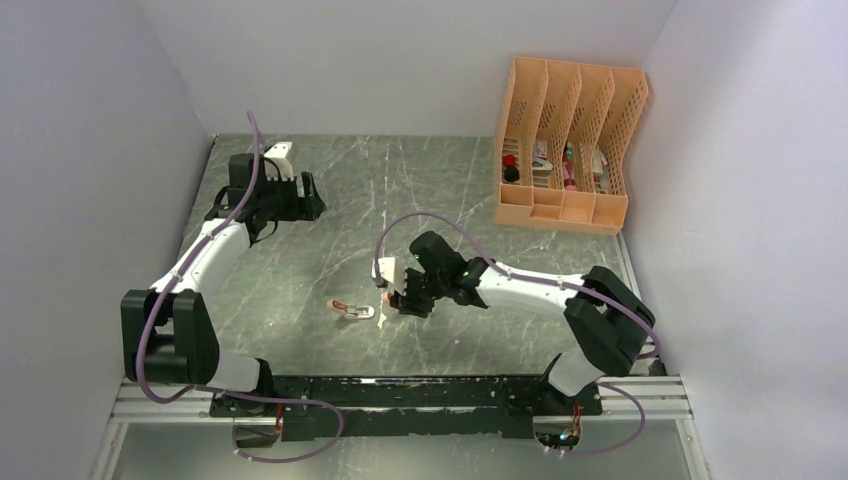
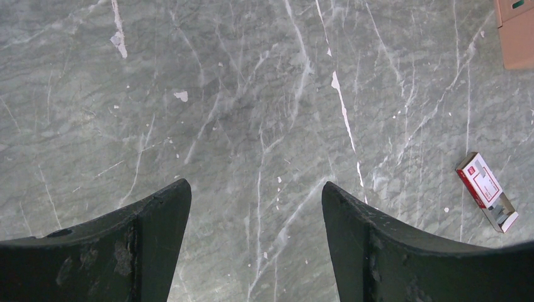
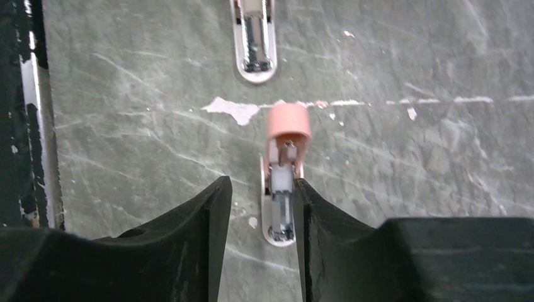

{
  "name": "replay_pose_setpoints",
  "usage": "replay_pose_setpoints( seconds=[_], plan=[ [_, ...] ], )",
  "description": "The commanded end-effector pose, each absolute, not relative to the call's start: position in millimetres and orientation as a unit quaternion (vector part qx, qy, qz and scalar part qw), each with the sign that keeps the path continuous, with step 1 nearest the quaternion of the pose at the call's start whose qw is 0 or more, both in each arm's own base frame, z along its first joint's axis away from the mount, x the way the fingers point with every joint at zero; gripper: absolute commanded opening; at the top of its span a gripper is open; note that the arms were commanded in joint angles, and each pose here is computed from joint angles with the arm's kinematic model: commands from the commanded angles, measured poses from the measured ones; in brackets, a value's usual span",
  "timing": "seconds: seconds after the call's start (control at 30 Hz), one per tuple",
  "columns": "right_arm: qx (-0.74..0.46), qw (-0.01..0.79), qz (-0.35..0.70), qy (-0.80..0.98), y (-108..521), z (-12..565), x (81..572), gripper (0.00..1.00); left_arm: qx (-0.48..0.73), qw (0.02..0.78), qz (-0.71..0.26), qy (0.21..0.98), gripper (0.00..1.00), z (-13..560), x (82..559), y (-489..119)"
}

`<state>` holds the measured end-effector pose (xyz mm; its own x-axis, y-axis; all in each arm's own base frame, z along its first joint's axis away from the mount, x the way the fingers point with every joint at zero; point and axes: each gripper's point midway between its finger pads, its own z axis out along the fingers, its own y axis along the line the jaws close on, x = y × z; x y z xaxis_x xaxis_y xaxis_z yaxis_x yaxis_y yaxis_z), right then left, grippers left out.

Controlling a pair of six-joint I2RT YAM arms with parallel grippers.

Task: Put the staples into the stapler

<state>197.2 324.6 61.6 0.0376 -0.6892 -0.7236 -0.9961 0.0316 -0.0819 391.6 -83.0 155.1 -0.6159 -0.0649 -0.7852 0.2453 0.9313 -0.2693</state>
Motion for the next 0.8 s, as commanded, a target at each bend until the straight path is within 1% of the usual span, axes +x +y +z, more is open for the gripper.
replay_pose_setpoints(
  seconds=[0.0, 0.13, 0.3, 0.47, 0.57, 0.77],
  plan=[
    [-0.663, 0.316, 0.254, 0.630, 336, 56, 191, 0.47, 0.059, 0.460, -0.172, 0.869, 0.80, 174, 400, -83],
    [-0.670, 0.312, 0.234, 0.631, 337, 43, 195, 0.51, 0.059, 0.465, -0.173, 0.866, 0.81, 177, 399, -83],
    [-0.674, 0.298, 0.220, 0.639, 335, 33, 199, 0.51, 0.060, 0.471, -0.172, 0.863, 0.81, 181, 398, -83],
    [-0.674, 0.308, 0.182, 0.647, 331, 30, 213, 0.51, 0.060, 0.475, -0.170, 0.862, 0.81, 184, 398, -82],
    [-0.677, 0.308, 0.182, 0.643, 331, 35, 213, 0.50, 0.060, 0.476, -0.171, 0.861, 0.81, 185, 398, -82],
    [-0.667, 0.339, 0.221, 0.626, 338, 73, 204, 0.49, 0.058, 0.475, -0.164, 0.863, 0.81, 183, 399, -80]
  ],
)
